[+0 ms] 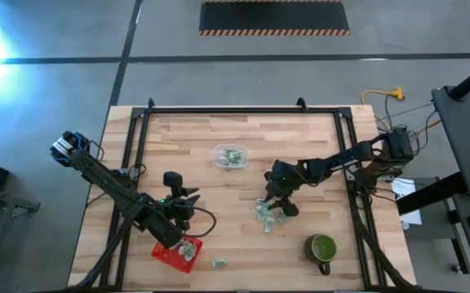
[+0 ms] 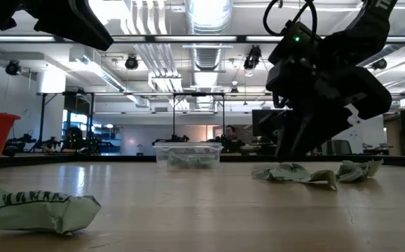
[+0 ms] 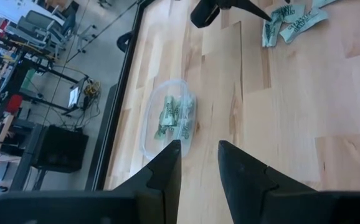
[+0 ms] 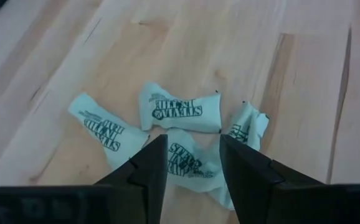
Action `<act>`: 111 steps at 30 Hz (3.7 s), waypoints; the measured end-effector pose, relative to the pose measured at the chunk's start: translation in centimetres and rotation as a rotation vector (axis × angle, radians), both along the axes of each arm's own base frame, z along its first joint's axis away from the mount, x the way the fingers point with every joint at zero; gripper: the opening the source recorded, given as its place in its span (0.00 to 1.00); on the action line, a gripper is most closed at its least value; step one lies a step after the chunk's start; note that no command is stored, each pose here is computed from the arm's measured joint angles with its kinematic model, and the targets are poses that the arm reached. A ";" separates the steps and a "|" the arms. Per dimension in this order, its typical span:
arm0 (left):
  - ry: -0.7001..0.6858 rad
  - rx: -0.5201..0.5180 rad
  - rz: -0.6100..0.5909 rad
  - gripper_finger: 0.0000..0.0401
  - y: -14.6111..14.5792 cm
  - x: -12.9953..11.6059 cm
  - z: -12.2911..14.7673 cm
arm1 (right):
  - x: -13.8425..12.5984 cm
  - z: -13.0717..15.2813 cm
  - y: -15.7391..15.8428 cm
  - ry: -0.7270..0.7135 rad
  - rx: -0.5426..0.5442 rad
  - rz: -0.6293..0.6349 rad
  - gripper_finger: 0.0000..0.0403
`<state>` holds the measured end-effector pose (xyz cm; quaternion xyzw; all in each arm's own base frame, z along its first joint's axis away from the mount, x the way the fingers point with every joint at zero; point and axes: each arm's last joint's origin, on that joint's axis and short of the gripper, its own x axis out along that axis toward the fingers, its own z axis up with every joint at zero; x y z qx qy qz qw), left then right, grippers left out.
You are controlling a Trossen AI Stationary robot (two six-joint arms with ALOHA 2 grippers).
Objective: Pick and place items into bin
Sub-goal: Put the stevia packet into the transparent bin, then put the stevia packet into the orange bin
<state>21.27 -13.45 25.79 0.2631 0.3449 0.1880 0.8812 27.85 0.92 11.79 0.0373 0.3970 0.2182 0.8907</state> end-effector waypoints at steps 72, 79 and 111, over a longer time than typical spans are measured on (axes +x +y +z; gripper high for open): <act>0.005 0.006 0.003 0.22 0.1 0.0 -0.1 | 4.3 7.0 -5.4 -0.554 -0.500 -0.224 0.02; 0.007 0.008 0.001 0.22 0.1 0.1 -0.1 | 4.9 4.8 -8.8 -0.492 -0.443 -0.377 0.02; 0.002 -0.003 0.004 0.22 0.1 0.1 -0.1 | 7.8 4.7 -10.5 -0.247 -0.379 -0.472 0.35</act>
